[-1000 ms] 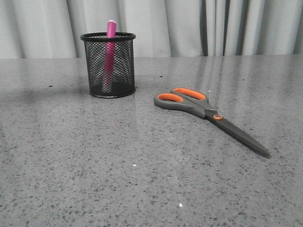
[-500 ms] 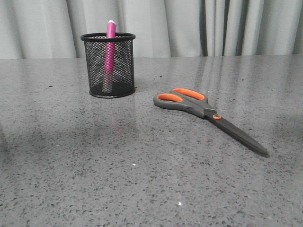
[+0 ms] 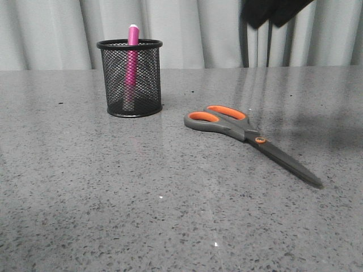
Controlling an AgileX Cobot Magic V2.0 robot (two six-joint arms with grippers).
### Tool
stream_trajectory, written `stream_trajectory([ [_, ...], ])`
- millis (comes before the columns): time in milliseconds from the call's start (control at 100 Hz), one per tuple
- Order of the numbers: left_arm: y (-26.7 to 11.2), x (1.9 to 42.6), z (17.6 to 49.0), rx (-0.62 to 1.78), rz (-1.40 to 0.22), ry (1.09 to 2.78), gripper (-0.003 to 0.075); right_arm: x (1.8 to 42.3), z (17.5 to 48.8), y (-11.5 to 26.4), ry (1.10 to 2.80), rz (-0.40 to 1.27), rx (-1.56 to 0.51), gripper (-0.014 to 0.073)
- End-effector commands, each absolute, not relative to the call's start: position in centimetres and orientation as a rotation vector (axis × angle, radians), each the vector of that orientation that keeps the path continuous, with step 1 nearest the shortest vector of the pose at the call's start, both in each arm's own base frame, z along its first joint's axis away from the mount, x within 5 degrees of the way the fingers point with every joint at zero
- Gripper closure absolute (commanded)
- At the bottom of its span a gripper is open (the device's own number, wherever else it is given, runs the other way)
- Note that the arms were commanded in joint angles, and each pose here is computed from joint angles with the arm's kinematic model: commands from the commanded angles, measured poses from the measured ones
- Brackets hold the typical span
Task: Put pen and scissors into bin
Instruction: 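Lower the right gripper over the scissors handles and grasp them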
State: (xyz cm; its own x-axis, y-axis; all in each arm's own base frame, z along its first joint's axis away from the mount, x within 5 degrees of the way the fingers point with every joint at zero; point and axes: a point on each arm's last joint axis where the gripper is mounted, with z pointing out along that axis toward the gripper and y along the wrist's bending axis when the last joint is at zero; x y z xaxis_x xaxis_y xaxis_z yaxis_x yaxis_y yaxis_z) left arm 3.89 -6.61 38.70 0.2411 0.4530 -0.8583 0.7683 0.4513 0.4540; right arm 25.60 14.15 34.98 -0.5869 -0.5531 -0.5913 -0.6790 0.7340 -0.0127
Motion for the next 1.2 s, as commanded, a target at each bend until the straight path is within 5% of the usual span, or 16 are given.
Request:
stream_trajectory([
  [0, -6.6, 3.7, 38.9, 1.039, -0.371, 1.353, 0.0531, 26.4, 35.7, 15.7, 2.375, 0.149, -0.94, 0.0292],
  [120, -6.7, 3.3, 38.7, 1.019, -0.413, 1.343, 0.0531, 27.5, 34.2, 16.9, 2.54, 0.014, -0.848, 0.0292],
  [540, -7.0, 2.5, 38.9, 1.072, -0.518, 1.287, 0.0531, 29.6, 30.6, 19.2, 2.78, 0.115, -0.712, 0.0212],
  [1190, -7.1, 2.2, 38.9, 1.103, -0.558, 1.263, 0.0531, 31.4, 28.4, 19.5, 2.778, 0.012, -0.68, 0.0167],
])
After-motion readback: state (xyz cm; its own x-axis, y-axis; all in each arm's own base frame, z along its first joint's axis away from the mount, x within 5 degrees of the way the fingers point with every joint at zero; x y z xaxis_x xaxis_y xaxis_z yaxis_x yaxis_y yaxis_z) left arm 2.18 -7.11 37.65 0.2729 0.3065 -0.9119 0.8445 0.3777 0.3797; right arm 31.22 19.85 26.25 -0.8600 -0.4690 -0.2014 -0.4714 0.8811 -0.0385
